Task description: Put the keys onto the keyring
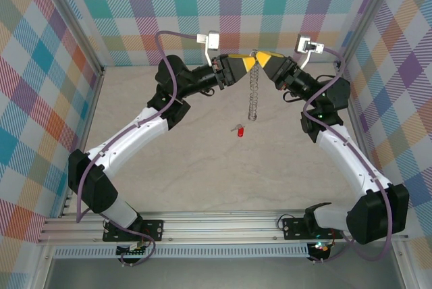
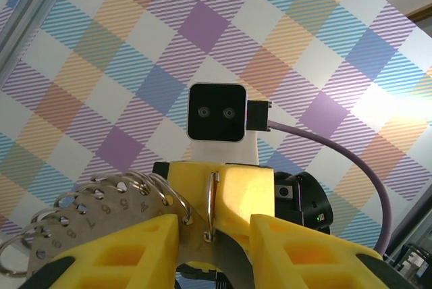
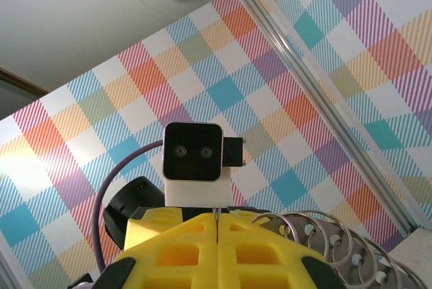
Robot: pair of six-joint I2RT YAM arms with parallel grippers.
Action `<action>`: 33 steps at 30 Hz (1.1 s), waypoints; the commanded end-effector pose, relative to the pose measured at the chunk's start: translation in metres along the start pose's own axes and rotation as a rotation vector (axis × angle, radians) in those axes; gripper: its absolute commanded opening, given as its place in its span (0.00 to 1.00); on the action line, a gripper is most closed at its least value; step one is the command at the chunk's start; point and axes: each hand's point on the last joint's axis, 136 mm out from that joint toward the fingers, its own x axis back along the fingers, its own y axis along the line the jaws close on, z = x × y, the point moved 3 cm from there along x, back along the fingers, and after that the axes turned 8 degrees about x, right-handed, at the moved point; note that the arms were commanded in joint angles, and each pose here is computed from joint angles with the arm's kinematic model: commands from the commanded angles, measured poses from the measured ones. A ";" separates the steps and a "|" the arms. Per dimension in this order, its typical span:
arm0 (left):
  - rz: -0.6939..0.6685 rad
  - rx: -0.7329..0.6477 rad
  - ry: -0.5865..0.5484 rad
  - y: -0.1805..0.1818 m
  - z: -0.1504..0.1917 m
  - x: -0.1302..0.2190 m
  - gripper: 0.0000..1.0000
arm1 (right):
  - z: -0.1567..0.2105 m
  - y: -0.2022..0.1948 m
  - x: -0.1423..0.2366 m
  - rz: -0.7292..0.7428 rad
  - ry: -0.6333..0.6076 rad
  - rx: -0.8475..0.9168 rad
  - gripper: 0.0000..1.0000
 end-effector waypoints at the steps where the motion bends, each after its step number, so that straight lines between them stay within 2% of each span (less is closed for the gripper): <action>1: 0.080 -0.064 -0.030 -0.030 -0.011 -0.002 0.32 | -0.011 0.017 0.000 -0.056 -0.044 0.047 0.00; 7: 0.081 -0.062 -0.031 -0.030 -0.011 -0.003 0.26 | -0.010 0.018 0.000 -0.057 -0.042 0.049 0.00; 17: 0.083 -0.063 -0.037 -0.029 -0.013 -0.005 0.25 | -0.010 0.018 0.001 -0.059 -0.037 0.049 0.00; 22: 0.089 -0.065 -0.032 -0.030 -0.012 -0.006 0.17 | -0.010 0.019 0.001 -0.060 -0.036 0.049 0.00; 29: 0.099 -0.065 -0.020 -0.033 -0.010 -0.008 0.01 | -0.010 0.018 0.001 -0.057 -0.038 0.045 0.00; 33: 0.098 -0.071 -0.020 -0.033 -0.010 -0.008 0.00 | -0.009 0.018 0.001 -0.058 -0.034 0.042 0.00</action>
